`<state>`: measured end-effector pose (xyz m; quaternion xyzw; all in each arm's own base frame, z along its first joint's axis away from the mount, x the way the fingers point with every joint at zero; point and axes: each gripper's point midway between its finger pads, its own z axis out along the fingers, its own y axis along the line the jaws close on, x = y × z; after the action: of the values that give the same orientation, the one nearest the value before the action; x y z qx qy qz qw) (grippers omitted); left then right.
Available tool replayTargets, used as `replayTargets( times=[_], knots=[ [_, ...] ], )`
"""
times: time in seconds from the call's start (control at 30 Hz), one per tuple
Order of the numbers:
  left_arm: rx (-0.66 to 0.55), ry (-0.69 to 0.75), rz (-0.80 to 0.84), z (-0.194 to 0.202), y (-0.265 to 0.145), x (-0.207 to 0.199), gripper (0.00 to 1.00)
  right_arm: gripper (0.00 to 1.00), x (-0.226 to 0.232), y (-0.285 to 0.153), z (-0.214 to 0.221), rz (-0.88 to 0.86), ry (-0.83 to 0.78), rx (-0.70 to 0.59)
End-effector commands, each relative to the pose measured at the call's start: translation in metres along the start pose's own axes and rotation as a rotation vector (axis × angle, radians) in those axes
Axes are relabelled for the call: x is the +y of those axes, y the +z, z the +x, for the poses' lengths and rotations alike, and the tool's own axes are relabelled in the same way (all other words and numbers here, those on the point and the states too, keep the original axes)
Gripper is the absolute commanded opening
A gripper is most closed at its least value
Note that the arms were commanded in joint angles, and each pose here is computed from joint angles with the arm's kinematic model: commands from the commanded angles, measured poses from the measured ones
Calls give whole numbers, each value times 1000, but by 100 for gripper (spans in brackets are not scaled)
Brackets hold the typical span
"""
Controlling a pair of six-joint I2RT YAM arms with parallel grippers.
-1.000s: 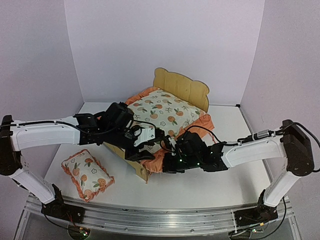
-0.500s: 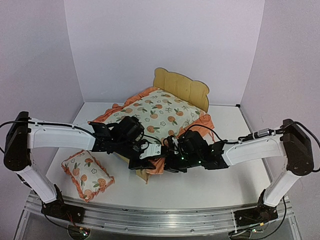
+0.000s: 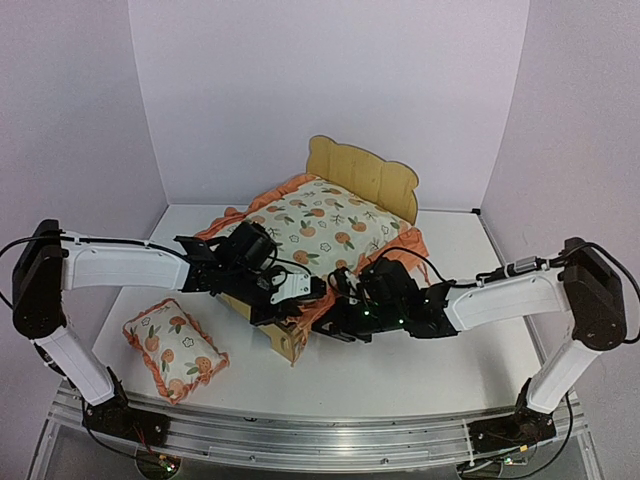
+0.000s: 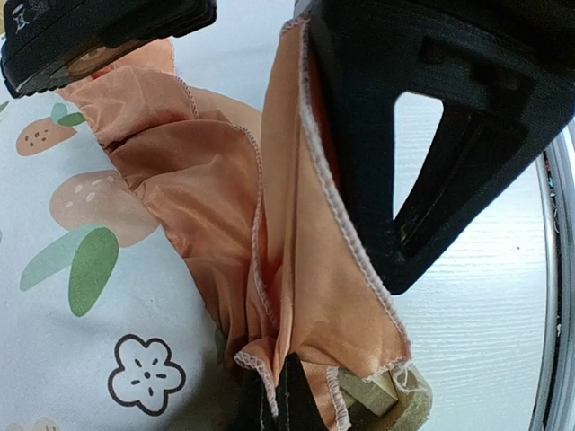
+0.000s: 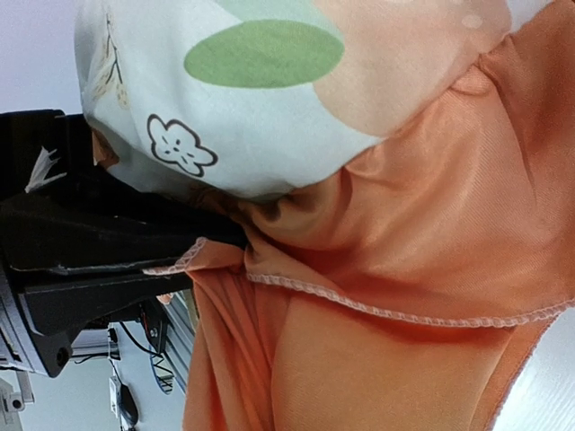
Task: Set up the pet bed
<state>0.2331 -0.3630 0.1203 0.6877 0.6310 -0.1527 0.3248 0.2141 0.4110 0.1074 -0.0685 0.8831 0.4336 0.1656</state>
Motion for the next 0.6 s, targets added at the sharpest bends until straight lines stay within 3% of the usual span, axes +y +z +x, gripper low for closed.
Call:
replayTargets(
  times=[0.0,0.13,0.23,0.4,0.57],
  knots=[
    [135,38,-78,48,-7,16,0,0,5,-12,7,13,-28,57],
    [121,58,-57,54,-15,8,0,0,-14,-34,13,89,-2,28],
    [39,39,-8,32,-28,2,1,0,-29,-40,17,126,14,6],
    [-25,-48,34,5,-32,5,0,0,-10,-18,9,67,-6,30],
    [-43,-122,64,-6,-32,11,0,0,-27,2,15,80,5,35]
  ],
)
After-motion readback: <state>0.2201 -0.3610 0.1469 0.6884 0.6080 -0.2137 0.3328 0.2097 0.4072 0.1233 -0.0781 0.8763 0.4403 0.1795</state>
